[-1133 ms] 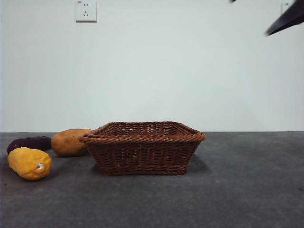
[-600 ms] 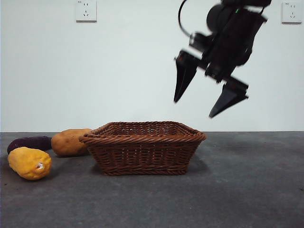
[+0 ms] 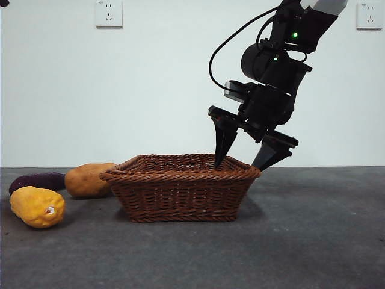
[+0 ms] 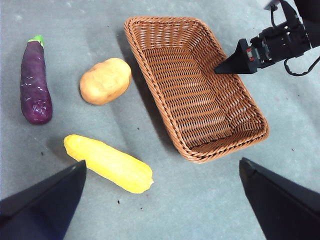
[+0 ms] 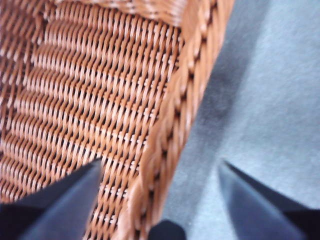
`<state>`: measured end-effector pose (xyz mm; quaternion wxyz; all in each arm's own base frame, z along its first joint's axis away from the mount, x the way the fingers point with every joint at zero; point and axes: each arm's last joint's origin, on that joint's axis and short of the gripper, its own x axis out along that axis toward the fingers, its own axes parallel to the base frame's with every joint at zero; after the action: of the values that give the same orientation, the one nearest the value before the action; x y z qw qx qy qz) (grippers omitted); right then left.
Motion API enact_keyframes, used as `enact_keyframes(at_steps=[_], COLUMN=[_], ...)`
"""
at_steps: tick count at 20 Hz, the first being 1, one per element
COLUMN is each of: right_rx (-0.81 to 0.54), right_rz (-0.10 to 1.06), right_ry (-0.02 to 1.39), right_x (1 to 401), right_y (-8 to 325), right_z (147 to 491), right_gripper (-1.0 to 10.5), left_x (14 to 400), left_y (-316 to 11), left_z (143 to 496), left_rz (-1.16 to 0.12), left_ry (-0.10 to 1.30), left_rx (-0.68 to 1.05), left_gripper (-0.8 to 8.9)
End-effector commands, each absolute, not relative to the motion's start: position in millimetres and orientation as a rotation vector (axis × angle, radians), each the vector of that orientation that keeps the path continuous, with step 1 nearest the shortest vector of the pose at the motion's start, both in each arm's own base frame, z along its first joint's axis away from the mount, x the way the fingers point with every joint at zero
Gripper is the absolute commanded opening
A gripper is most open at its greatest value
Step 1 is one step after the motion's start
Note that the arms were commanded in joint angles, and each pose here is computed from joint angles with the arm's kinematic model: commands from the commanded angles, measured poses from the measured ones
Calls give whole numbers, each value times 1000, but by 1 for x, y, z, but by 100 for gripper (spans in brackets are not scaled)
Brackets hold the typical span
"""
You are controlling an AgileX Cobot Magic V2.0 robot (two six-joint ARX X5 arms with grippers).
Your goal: Help me put the vegetables on the table into the basket
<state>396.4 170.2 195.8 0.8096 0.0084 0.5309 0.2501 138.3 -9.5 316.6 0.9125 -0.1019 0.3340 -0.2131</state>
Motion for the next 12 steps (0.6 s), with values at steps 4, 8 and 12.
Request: enact_keyframes(at_steps=[4,8,12], right_rx=[26,11,13], right_rz=[528,514,515], right_ry=[1195,1188,1180], right_x=[395,396,396], right_y=[182,184,184], right_z=[177,175,178], right_gripper=[192,-8,-12], left_x=[140,140,142], left_y=[-10,-10,-9], left_z=[317,317,316], left_rz=[-440,-440,-405], left_ry=[682,683,695], left_rx=[-203,-204,-195], left_gripper=[719,719,719])
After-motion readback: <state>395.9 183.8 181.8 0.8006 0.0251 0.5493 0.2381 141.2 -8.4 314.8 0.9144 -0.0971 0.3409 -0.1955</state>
